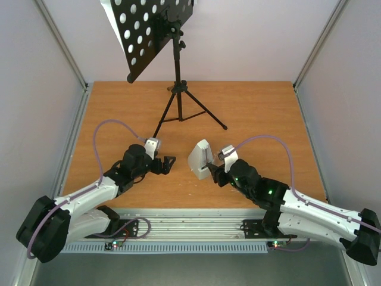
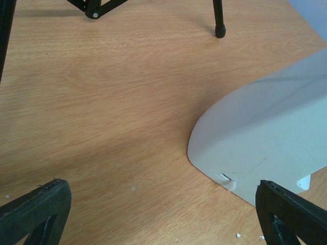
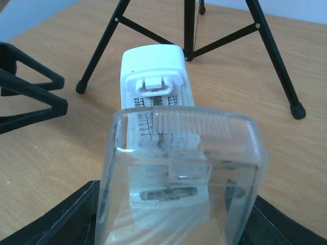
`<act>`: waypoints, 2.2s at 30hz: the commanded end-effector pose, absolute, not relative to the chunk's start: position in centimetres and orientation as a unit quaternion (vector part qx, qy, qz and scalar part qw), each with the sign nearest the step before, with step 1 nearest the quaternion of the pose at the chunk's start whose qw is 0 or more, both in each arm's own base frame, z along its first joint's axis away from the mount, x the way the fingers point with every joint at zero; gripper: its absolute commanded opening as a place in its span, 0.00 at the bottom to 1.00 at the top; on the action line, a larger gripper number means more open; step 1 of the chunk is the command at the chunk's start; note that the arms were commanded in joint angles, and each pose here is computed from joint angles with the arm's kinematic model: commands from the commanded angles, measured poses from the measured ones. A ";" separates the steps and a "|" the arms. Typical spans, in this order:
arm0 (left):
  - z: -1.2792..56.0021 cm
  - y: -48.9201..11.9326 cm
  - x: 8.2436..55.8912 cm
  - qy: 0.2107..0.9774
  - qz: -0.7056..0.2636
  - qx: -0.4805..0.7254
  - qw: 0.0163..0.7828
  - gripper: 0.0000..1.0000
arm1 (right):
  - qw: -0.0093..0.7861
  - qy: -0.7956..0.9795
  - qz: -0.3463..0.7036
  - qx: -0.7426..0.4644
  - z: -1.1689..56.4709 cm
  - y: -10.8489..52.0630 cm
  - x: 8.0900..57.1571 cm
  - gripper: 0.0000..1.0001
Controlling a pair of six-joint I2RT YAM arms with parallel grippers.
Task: Pack up the instrument practice props
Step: Close the cover of the metronome.
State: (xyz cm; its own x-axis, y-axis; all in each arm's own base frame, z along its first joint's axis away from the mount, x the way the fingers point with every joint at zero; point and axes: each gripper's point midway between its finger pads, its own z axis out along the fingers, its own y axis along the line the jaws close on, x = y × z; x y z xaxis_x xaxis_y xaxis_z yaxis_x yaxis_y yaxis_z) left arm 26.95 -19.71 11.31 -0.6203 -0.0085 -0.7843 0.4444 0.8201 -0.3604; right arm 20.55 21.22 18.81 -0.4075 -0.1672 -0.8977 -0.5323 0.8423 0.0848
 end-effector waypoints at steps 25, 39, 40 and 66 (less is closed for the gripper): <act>12.2 -19.6 28.0 0.839 -0.258 0.141 0.457 0.99 | 0.571 0.757 0.190 -0.255 18.1 24.6 26.0 0.54; 12.1 -19.6 28.0 0.840 -0.257 0.144 0.456 0.99 | 0.575 0.747 0.172 -0.287 17.3 25.2 26.2 0.56; 12.1 -19.7 28.0 0.840 -0.257 0.143 0.456 0.99 | 0.573 0.748 0.169 -0.291 17.1 25.2 26.2 0.56; 12.0 -19.7 28.0 0.840 -0.257 0.146 0.455 0.99 | 0.573 0.742 0.178 -0.299 15.8 25.3 26.4 0.57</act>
State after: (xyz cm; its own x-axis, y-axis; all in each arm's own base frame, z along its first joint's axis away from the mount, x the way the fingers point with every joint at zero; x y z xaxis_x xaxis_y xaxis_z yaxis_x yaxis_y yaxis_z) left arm 27.26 -19.49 10.75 -0.5975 0.0197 -0.8016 0.4559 0.8307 -0.3194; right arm 26.25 25.31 15.97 -0.1865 -0.2432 -0.9519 -0.6466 0.7598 -0.0674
